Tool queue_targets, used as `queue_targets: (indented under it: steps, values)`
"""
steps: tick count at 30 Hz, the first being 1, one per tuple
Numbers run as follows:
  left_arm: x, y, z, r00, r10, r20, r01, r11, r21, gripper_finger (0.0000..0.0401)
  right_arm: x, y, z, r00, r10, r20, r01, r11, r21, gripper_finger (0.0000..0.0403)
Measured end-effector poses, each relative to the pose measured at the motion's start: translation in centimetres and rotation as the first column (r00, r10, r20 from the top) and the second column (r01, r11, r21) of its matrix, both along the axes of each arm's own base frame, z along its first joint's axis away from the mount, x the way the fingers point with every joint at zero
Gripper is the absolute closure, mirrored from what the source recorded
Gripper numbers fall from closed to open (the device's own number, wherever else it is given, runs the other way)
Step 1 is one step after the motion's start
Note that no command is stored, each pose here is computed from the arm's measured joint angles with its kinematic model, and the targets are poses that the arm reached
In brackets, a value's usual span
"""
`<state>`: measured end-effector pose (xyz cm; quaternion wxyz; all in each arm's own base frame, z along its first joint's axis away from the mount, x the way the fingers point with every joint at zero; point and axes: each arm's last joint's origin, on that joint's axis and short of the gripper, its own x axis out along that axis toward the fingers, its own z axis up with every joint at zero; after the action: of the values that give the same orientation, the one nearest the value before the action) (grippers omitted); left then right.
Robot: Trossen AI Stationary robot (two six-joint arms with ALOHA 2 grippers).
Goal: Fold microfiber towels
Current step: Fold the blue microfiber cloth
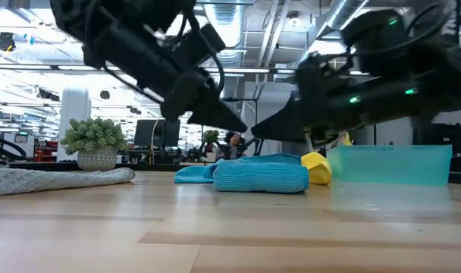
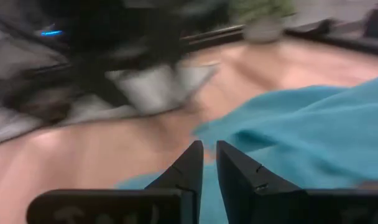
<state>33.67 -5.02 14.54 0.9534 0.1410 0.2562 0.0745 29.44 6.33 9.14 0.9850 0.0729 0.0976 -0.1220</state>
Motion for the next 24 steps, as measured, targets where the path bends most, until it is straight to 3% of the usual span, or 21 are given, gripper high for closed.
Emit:
queue_targets:
  steps: [9,18,24]
  values:
    - [0.9,1.7,-1.7,0.992,-0.066,0.112,0.075,0.994,-0.083,0.0329,-0.4,4.8,-1.4,1.000,-0.013,0.000,0.013,1.000,-0.014,0.0333]
    - [0.9,1.9,-4.0,0.999,-0.037,0.032,0.040,0.994,-0.106,0.0329,0.7,6.1,-5.4,0.998,-0.030,-0.057,0.033,0.998,0.059,0.0333]
    - [0.8,2.3,-4.2,0.999,0.035,0.008,-0.034,0.995,-0.089,0.0329,-0.6,7.1,-4.5,0.999,-0.009,-0.042,0.014,0.995,0.103,0.0333]
